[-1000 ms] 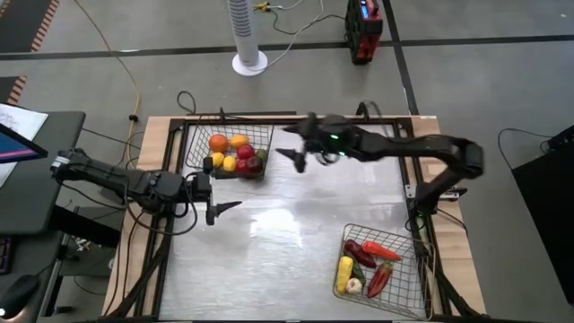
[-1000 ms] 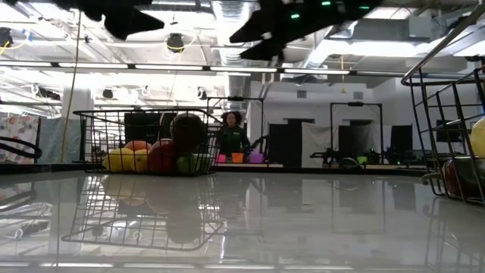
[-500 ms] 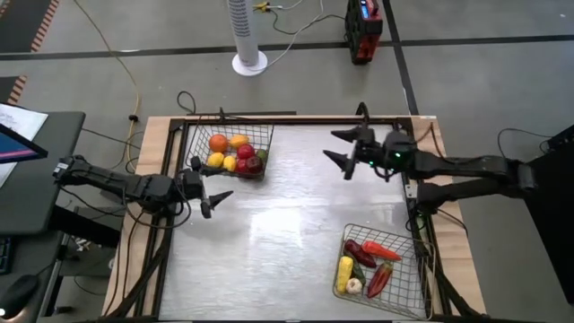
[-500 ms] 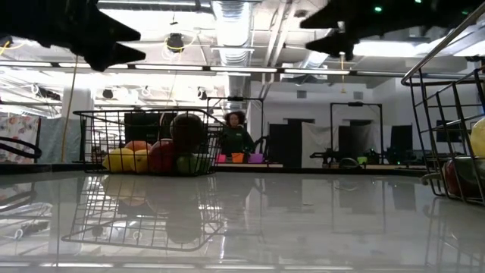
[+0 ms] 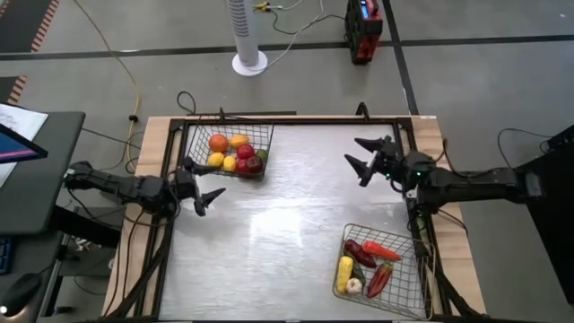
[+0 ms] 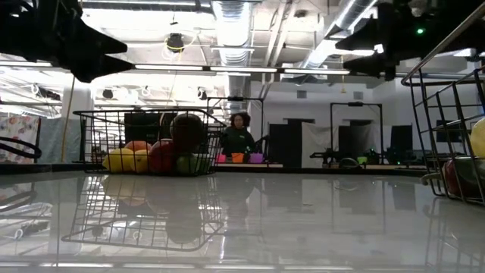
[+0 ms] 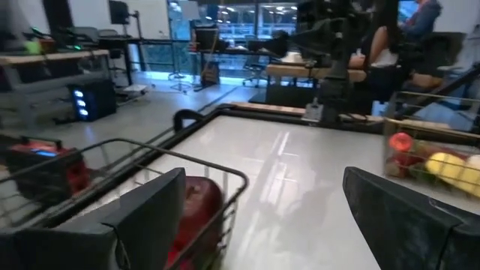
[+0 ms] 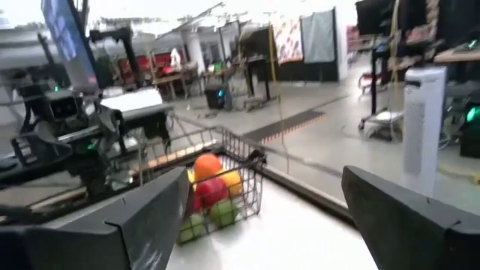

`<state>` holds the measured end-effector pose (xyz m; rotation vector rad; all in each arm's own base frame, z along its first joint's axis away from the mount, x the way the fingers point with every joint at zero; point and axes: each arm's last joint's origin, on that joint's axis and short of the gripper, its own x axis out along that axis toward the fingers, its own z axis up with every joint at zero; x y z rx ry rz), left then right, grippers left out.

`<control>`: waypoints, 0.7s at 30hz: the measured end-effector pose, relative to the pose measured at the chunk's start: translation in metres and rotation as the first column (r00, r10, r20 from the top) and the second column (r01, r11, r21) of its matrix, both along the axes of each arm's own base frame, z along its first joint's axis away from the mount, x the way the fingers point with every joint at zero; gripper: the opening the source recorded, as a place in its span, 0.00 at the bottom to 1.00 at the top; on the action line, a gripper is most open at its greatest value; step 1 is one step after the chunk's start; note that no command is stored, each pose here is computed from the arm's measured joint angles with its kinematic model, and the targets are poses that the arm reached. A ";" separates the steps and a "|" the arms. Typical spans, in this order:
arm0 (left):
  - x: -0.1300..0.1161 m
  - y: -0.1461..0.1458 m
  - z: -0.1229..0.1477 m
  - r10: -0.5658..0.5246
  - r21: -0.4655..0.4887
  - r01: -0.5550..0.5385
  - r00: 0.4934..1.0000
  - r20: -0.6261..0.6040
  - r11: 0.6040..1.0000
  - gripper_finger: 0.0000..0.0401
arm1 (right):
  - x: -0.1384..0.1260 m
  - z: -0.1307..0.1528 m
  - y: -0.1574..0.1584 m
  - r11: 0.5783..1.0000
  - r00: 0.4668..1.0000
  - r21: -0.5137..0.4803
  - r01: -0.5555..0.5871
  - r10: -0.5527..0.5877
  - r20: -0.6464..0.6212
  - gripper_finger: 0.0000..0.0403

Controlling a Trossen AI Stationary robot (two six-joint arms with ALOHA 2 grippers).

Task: Sort produce into baskets
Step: Return to Home Position

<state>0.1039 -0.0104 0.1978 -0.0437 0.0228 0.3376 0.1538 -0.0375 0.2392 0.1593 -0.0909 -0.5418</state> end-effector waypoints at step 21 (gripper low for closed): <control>-0.020 0.004 -0.005 -0.046 0.055 0.047 0.999 -0.025 0.997 0.87 | -0.065 -0.032 0.016 0.999 0.979 -0.047 0.015 -0.005 0.205 0.94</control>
